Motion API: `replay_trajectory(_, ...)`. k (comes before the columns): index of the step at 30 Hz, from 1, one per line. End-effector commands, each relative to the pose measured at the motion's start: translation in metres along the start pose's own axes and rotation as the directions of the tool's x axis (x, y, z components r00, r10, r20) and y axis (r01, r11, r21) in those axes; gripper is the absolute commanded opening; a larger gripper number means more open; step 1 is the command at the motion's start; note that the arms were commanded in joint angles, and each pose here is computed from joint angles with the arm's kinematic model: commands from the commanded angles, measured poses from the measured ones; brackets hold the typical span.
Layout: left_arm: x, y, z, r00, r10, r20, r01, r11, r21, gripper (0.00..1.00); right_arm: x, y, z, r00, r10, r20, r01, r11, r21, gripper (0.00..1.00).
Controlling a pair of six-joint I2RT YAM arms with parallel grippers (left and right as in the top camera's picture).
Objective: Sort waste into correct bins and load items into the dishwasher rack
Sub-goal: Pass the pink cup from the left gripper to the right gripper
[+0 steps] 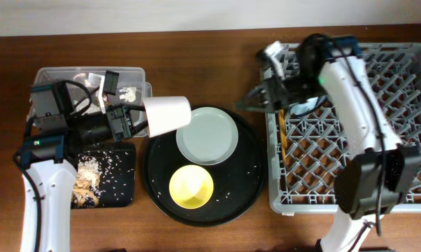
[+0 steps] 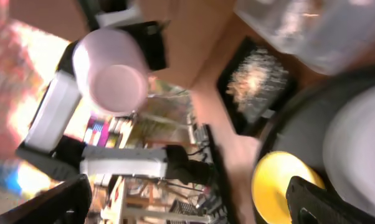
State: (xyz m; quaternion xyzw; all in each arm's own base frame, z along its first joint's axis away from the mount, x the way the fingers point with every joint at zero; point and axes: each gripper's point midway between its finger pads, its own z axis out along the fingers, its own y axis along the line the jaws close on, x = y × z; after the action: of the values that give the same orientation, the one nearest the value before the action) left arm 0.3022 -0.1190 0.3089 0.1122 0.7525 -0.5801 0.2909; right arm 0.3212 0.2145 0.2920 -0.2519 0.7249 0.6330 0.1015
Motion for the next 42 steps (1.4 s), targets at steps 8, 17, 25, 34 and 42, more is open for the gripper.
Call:
replay_trajectory(8,0.027,-0.026,0.025,0.993,0.045,-0.109,-0.034,0.994,0.101,0.0,0.016,0.073,0.073,0.961,-0.276,-0.037,0.258,0.933,-0.252,1.0)
replay_trajectory(17,0.028,-0.028,0.026,0.992,0.05,-0.114,-0.037,0.993,0.109,0.0,0.031,0.101,0.084,0.925,-0.377,-0.054,0.347,0.892,-0.292,0.82)
replay_trajectory(25,0.034,-0.038,0.032,0.989,0.057,-0.14,-0.035,0.987,0.158,0.0,0.031,0.1,0.086,0.911,-0.408,-0.052,0.377,0.879,-0.292,0.71)
replay_trajectory(34,0.031,-0.019,0.035,0.989,0.067,-0.132,-0.062,0.997,0.049,0.01,0.032,0.1,0.086,0.911,-0.408,-0.057,0.376,0.88,-0.289,0.64)
replay_trajectory(42,0.031,-0.019,0.035,0.989,0.068,-0.132,-0.062,0.997,0.049,0.03,0.034,0.097,0.086,0.914,-0.399,-0.076,0.365,0.888,-0.279,0.57)
